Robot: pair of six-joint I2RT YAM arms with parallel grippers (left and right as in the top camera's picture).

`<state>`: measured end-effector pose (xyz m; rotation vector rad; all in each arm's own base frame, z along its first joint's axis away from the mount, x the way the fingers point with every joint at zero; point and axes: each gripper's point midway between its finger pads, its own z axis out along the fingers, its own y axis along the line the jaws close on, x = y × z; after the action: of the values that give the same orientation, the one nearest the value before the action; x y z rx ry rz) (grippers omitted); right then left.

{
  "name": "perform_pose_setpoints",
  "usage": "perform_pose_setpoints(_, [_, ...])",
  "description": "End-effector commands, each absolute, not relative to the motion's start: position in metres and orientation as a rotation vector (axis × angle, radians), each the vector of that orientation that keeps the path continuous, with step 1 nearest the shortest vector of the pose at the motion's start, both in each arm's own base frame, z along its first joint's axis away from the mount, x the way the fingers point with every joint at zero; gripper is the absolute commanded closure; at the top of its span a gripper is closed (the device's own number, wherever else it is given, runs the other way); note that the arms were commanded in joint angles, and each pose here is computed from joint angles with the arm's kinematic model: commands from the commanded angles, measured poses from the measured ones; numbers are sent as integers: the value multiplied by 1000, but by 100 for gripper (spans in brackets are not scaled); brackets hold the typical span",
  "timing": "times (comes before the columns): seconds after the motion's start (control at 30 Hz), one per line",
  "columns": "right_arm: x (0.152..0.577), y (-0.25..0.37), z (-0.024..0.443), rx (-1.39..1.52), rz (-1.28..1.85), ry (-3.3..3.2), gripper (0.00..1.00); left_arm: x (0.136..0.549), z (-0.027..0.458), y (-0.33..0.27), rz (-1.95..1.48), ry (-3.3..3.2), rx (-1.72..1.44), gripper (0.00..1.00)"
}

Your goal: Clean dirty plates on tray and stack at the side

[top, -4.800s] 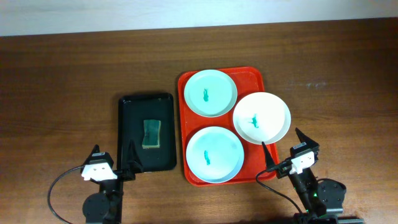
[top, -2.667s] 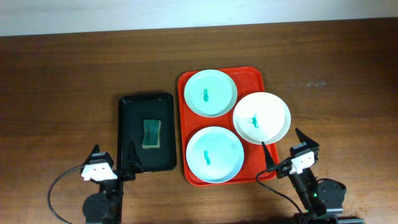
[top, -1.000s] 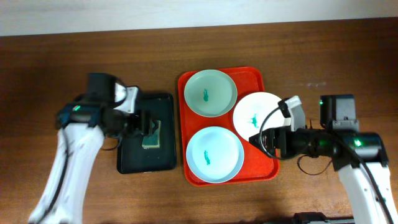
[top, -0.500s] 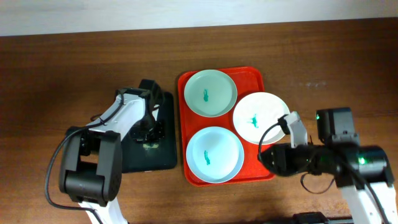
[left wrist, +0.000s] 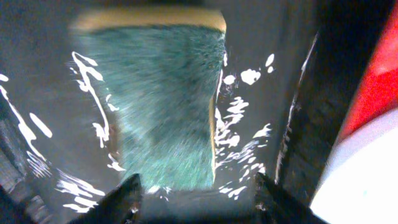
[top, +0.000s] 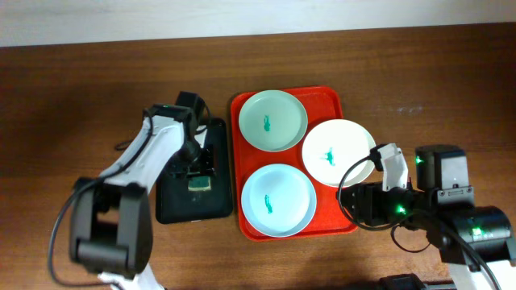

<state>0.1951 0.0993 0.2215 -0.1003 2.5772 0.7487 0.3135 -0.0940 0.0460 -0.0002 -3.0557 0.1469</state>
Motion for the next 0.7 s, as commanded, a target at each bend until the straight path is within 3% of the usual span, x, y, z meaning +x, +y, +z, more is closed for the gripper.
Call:
perform_pose_setpoints(0.0, [190, 100, 210, -88, 758, 2631, 46, 325, 59, -72, -41, -3143, 82, 40])
perform_pose_setpoints(0.3, [189, 100, 206, -79, 760, 2654, 46, 301, -15, -76, 34, -3168, 101, 67])
perform_pose_setpoints(0.33, [189, 100, 206, -80, 760, 2653, 46, 297, -21, -76, 50, -3167, 100, 76])
perform_pose_setpoints(0.37, [190, 100, 207, -80, 760, 2651, 46, 294, -23, -76, 47, -3162, 100, 100])
perform_pose_setpoints(0.5, [190, 100, 207, -81, 760, 2650, 47, 303, -1, -74, 39, -3146, 113, 100])
perform_pose_setpoints(0.53, [190, 100, 207, -80, 760, 2651, 47, 306, 7, -73, 37, -3142, 119, 96])
perform_pose_setpoints(0.57, [190, 100, 207, -80, 760, 2651, 47, 311, 19, -72, 35, -3141, 128, 67])
perform_pose_setpoints(0.67, [190, 100, 207, -80, 760, 2651, 47, 332, 52, -71, 35, -3173, 124, 28])
